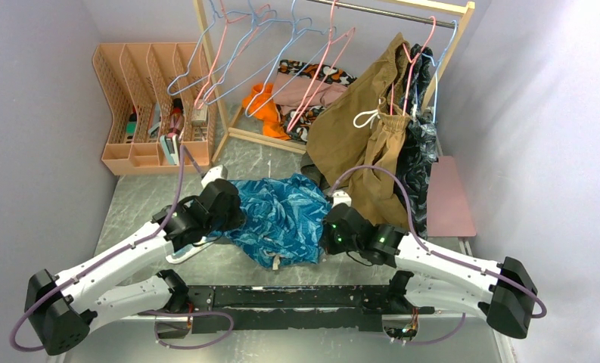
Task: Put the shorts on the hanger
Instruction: Adjust the shorts at the center of the board.
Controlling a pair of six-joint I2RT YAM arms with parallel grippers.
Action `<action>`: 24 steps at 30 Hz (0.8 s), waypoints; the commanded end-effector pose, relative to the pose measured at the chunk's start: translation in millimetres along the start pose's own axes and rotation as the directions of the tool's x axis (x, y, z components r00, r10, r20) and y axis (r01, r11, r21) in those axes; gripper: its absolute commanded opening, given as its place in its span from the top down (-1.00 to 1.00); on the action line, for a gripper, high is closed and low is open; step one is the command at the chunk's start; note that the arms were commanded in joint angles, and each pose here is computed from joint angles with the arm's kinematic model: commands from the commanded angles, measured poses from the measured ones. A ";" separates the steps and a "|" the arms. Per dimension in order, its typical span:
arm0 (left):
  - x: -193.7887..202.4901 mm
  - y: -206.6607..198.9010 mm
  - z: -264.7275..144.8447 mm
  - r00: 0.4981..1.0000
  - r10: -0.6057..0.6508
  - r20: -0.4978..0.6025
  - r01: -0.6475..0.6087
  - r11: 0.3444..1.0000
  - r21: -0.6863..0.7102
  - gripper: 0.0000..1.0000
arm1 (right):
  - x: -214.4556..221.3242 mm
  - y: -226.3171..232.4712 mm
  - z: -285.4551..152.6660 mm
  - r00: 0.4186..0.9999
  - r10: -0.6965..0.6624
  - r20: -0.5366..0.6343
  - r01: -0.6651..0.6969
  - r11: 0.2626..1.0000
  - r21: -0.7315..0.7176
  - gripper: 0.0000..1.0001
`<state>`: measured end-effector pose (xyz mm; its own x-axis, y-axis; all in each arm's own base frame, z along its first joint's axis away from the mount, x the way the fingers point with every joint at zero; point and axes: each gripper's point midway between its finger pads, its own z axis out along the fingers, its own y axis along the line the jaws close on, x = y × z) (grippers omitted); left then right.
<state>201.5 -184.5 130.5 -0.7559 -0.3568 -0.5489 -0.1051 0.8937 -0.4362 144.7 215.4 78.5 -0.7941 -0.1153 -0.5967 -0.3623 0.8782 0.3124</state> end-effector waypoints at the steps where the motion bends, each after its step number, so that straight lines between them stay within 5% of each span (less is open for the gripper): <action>1: -33.6 -12.5 -13.8 0.993 -0.005 0.116 0.003 1.000 0.022 0.86 | -34.2 10.3 -9.4 0.995 0.000 0.098 0.001 1.000 -0.005 1.00; 15: -41.3 -19.9 0.2 0.991 0.028 0.131 -0.027 1.000 -0.008 0.86 | -56.8 17.1 -3.9 0.992 -0.032 0.118 0.033 0.999 -0.008 1.00; 20: -38.6 -14.5 0.4 0.991 0.022 0.135 -0.021 1.000 -0.013 0.86 | -32.8 19.8 -3.1 0.998 -0.021 0.056 0.025 0.997 -0.073 0.29; 24: -34.9 -11.2 1.8 0.991 0.011 0.133 -0.010 1.000 -0.010 0.86 | -16.5 17.8 2.1 1.000 -0.012 0.013 0.013 0.996 -0.089 -0.02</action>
<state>222.9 -183.8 145.2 -0.7055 -0.3464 -0.6183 -0.1009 0.9126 -0.3961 162.4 232.3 101.8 -0.7601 -0.1117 -0.6402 -0.4058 0.8510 0.3334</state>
